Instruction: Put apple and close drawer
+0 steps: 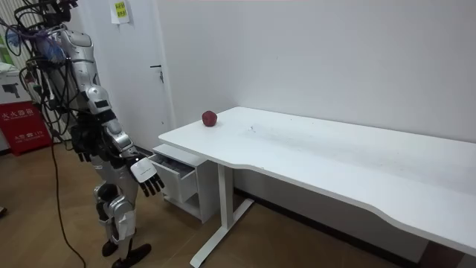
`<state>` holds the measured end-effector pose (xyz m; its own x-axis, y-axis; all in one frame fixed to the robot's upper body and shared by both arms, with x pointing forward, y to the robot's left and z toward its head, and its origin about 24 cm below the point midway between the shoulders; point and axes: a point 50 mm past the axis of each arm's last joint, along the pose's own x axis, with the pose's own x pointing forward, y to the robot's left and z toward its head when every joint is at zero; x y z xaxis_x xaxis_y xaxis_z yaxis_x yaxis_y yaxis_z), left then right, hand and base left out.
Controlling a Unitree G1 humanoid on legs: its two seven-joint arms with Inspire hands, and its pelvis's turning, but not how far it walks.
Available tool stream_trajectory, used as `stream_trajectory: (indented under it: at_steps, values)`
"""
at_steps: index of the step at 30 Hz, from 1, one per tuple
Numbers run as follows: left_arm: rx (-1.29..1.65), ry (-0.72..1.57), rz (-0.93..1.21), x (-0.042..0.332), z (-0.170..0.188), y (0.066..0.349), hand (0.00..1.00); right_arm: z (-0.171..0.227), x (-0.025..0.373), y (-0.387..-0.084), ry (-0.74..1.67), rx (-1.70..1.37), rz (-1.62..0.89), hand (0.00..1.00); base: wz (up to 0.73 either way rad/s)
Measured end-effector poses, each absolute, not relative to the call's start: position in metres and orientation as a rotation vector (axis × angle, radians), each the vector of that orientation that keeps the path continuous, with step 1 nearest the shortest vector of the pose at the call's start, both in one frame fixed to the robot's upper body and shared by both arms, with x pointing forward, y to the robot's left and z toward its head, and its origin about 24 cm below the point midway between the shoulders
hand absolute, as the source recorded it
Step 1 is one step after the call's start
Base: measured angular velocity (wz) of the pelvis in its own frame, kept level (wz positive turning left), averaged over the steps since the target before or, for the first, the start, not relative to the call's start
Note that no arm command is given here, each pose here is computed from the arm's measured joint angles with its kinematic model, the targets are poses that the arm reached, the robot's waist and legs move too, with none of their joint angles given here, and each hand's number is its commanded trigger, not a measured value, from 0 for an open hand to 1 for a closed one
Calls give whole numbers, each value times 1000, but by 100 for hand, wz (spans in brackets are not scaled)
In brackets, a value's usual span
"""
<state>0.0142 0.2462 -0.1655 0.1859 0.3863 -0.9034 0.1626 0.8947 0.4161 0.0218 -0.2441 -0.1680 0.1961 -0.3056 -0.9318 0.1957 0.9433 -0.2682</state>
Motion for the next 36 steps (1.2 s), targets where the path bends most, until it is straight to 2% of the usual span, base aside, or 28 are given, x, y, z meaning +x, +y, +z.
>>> stream_trajectory:
  at_steps: [10,16,21,24,27,30,36]
  values:
    - [476,1384,167,17,-166,246,0,-168,23,-244,1325,-89,-359,0,0]
    - [471,1391,206,15,-166,246,0,-168,19,-246,1305,78,-516,0,-8]
    - [425,1422,296,1,-164,253,0,-167,6,-253,1211,446,-895,0,-2]
    - [398,1446,361,-10,-163,258,0,-164,-1,-265,1041,759,-1244,0,-6]
    - [389,1444,401,-12,-161,262,0,-159,-2,-278,854,980,-1484,0,-15]
    - [395,1439,426,-13,-159,268,0,-154,5,-289,675,1150,-1644,0,-8]
    - [406,1425,438,-13,-157,272,0,-149,9,-298,622,1194,-1778,0,-3]
